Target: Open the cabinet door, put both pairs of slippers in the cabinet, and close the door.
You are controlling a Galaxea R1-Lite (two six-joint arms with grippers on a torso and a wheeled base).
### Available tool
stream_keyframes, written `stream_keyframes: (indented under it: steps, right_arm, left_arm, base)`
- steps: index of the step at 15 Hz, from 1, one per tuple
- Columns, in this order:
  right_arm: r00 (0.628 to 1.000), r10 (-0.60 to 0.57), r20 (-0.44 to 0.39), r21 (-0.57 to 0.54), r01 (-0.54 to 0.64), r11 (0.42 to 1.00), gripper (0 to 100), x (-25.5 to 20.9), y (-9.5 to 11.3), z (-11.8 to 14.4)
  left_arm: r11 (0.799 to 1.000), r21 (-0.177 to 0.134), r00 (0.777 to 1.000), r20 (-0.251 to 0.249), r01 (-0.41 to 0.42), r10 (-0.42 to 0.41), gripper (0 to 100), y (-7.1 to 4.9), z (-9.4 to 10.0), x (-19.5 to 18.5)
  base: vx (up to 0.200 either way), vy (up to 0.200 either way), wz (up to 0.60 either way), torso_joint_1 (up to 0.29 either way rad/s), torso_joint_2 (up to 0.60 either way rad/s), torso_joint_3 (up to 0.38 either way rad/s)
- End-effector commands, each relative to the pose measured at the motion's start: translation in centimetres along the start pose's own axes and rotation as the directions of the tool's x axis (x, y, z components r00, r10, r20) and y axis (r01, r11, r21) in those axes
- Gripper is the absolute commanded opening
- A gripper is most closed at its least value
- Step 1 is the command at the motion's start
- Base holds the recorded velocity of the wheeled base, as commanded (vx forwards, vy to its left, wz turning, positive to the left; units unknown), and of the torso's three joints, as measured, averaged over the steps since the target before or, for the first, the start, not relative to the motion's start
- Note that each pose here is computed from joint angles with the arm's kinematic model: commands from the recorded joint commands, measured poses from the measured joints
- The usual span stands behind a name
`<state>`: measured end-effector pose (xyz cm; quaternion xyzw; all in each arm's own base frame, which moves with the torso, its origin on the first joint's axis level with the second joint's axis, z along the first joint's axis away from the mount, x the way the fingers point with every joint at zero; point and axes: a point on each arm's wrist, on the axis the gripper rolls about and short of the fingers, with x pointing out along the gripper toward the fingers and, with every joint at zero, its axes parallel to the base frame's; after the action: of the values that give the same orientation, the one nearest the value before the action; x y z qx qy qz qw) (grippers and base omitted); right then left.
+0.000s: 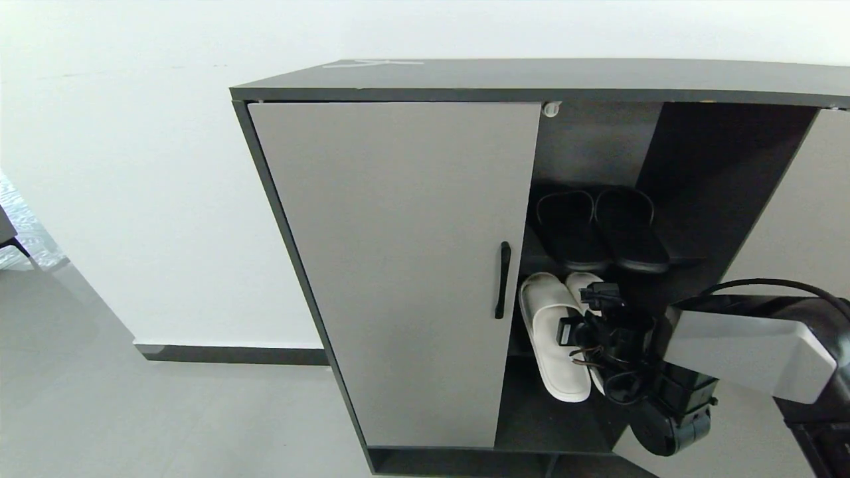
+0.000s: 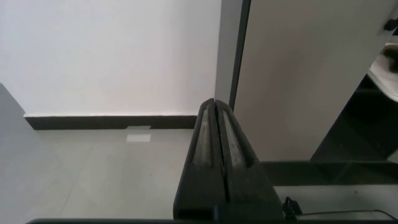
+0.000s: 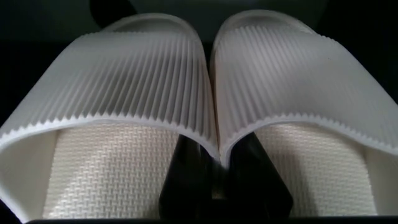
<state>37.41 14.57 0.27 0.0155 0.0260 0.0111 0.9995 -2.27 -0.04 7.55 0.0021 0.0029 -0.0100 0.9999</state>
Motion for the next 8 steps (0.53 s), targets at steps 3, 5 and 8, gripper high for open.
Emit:
stream_keyframes:
  steps: [3, 5, 8]
  right_arm:
    - [1.000, -0.008, 0.030, -0.022, 0.009, 1.000, 0, 2.8, 0.2, 0.0]
    - [0.997, -0.009, 0.075, -0.006, 0.009, 1.000, 0, 4.3, 0.7, 1.6]
    - [0.993, -0.017, 0.114, 0.009, 0.016, 1.000, 0, 6.6, 1.2, 3.9]
  left_arm:
    - [1.000, 0.000, 1.000, 0.000, 0.000, 0.000, 0, 0.0, 0.0, 0.0]
    - [1.000, 0.000, 1.000, 0.000, 0.001, -0.001, 0, 0.0, 0.0, 0.0]
    - [1.000, 0.000, 1.000, 0.000, 0.001, -0.001, 0, 0.0, 0.0, 0.0]
  base:
    - [0.000, 0.000, 0.00, 0.001, 0.00, -0.186]
    - [0.000, 0.000, 0.00, 0.002, 0.00, -0.198]
    - [0.000, 0.000, 0.00, 0.003, 0.00, -0.067]
